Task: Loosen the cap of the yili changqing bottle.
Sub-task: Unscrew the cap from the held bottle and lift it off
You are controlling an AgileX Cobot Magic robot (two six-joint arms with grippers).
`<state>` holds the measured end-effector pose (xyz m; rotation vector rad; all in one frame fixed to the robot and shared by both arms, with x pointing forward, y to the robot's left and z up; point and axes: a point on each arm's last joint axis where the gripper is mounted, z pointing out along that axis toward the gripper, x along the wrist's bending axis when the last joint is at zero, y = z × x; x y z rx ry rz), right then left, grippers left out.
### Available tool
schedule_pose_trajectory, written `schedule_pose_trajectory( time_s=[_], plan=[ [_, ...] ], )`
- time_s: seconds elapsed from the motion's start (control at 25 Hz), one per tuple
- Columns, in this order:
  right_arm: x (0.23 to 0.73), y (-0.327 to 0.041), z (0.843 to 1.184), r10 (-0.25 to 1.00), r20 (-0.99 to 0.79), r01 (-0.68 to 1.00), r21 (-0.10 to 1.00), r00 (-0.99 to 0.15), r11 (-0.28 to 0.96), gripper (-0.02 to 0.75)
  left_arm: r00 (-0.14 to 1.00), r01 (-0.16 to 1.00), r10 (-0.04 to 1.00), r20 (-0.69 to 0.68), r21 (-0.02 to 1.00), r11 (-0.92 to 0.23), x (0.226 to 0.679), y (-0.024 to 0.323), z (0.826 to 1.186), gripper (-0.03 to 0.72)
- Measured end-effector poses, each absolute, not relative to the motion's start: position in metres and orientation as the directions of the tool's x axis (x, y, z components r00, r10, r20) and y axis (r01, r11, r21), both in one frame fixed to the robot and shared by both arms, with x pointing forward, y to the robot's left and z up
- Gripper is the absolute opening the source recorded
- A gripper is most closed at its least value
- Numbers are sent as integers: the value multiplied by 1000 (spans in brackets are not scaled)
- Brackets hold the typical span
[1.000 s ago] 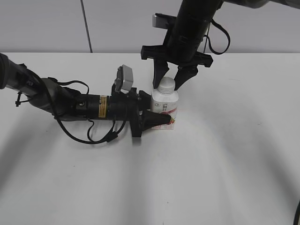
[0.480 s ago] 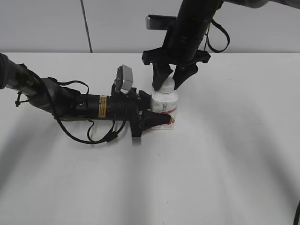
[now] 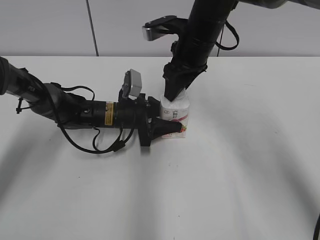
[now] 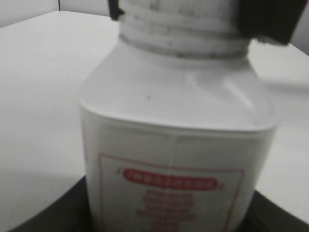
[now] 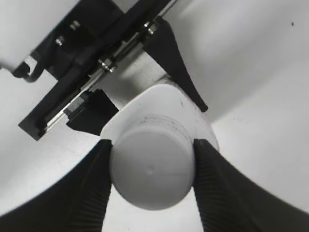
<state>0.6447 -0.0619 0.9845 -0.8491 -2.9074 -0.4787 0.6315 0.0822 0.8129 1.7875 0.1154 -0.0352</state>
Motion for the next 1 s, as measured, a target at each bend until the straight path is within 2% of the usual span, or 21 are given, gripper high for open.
schedule_pose_trajectory(
  time_s=[0.32,0.64,0.76,1.0],
  plan=[
    [645,-62,985,222,58,229,312,-973,922,398,995,94,58,-84,972,-213,632,83,813,394],
    [645,-62,985,-21,-26,-28,317,-999,948,396,995,94,57,-84,972,-214,632,83,813,394],
    [645,-62,985,-66,-41,-76,316,-997,946,396,995,94,57,-84,972,-214,632,83,813,394],
    [645,-62,985,-78,-45,-89,318,-996,944,396,995,94,57,-84,972,-214,632,83,813,394]
  ],
)
